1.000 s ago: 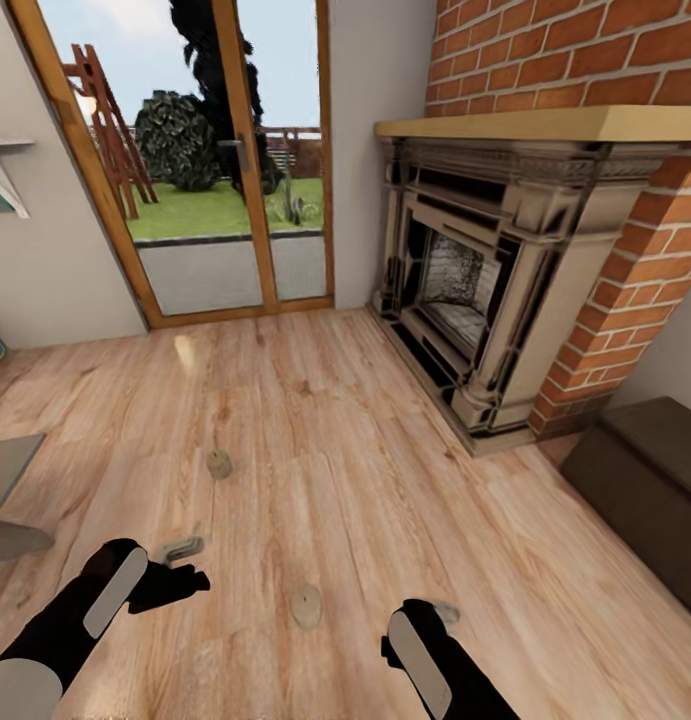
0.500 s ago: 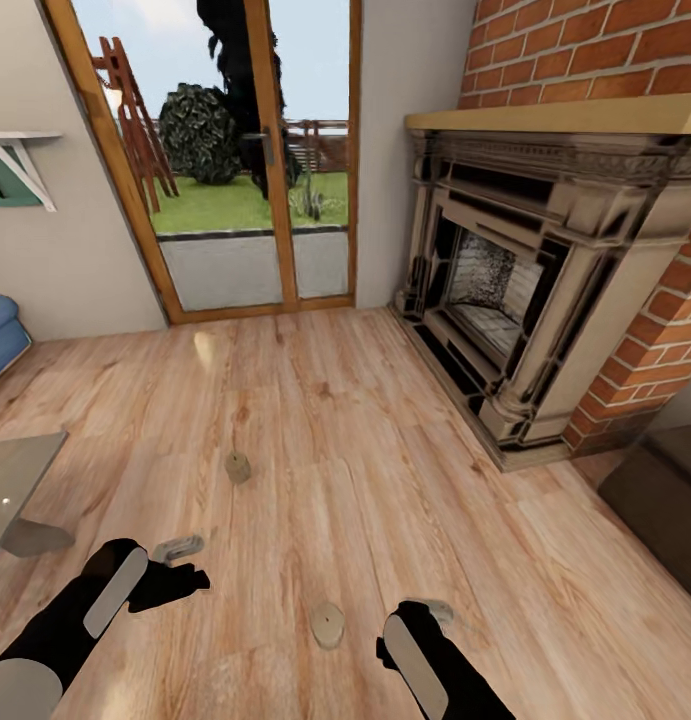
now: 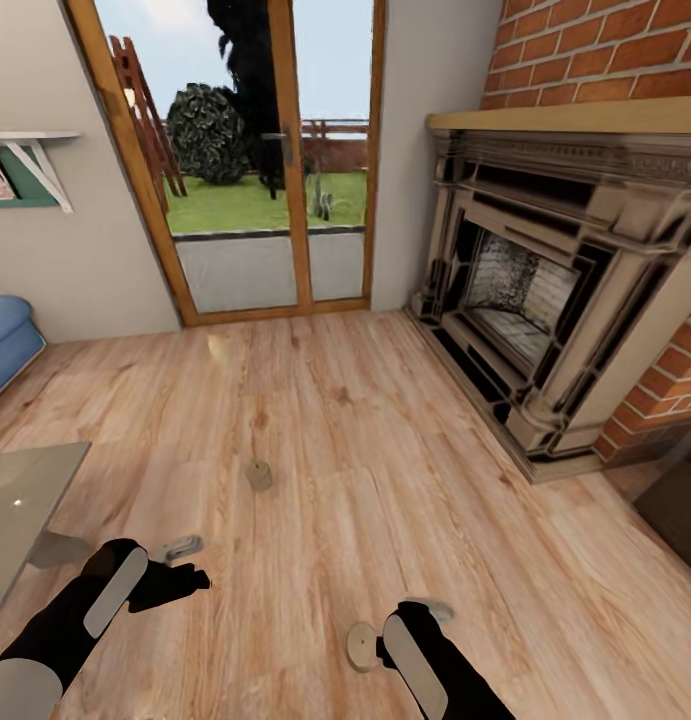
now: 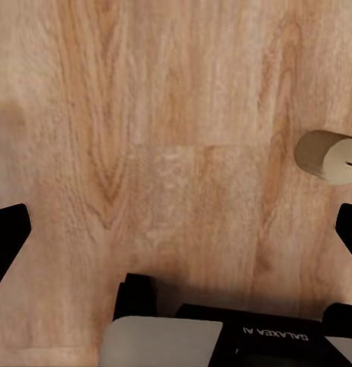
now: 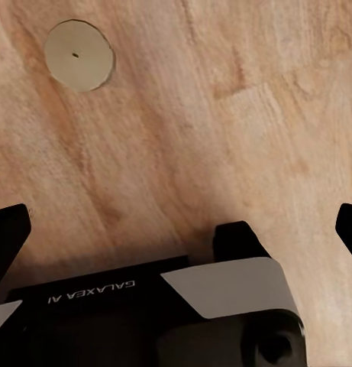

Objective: Place each of the two pumpkins and all three candles from the living room inside a cabinet in the living room (use any cabinet), then make sure every cabinet is closed, and position the cauldron so it is next to a table in the living room.

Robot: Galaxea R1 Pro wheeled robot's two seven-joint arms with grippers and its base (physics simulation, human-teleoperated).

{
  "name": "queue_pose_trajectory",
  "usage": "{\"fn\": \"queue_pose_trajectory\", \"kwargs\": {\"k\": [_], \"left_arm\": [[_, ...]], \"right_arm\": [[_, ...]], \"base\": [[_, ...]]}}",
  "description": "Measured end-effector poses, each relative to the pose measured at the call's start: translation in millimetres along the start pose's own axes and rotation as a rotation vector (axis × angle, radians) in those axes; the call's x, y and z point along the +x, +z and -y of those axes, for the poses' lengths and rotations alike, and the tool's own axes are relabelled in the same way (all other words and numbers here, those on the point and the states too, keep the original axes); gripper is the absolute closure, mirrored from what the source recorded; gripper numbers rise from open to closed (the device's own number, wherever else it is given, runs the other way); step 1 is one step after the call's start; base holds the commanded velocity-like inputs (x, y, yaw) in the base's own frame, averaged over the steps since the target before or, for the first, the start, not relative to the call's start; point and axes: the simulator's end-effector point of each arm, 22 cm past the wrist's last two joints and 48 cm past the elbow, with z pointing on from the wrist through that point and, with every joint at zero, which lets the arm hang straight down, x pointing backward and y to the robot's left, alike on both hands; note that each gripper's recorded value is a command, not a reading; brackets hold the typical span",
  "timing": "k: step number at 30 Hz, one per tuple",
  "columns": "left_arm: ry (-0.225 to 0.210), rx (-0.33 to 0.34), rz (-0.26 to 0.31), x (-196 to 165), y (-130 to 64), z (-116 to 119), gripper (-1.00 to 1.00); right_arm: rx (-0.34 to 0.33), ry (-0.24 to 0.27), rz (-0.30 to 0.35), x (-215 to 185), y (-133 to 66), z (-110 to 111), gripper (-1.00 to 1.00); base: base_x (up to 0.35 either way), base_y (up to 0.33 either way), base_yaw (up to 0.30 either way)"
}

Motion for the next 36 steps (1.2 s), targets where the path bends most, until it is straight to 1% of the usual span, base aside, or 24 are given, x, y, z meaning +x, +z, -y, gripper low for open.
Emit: {"fn": "queue_pose_trajectory", "kwargs": {"k": [14,20,23,27,36], "left_arm": [[0.001,-0.001,-0.001,0.2,0.1,0.2,-1.00],[0.001,-0.001,0.000,0.1,-0.1,0.1,-1.00],[0.001,0.001,0.002,-0.5,-1.0,1.0,-1.00],[0.001,0.001,0.004,-1.1,-1.8,0.8,-1.00],[0.002,0.003,0.004,-0.9,-1.7,1.9,-1.00]], "right_arm": [[0.011,-0.007,0.001,0.3,-0.4,1.4,-1.00],[0.011,-0.007,0.004,0.0,-0.5,1.2,-1.00],[0.006,-0.020,0.011,-0.6,-2.3,-2.2,-1.00],[0.002,-0.025,0.015,-1.1,-3.1,-3.8,-1.00],[-0.002,-0.025,0.015,-1.0,-3.2,-4.6,-1.00]], "base": [[0.009,0.009,0.282],[0.180,0.000,0.284],[0.157,0.033,0.215],[0.192,0.063,0.083],[0.004,-0.040,0.003]]}}
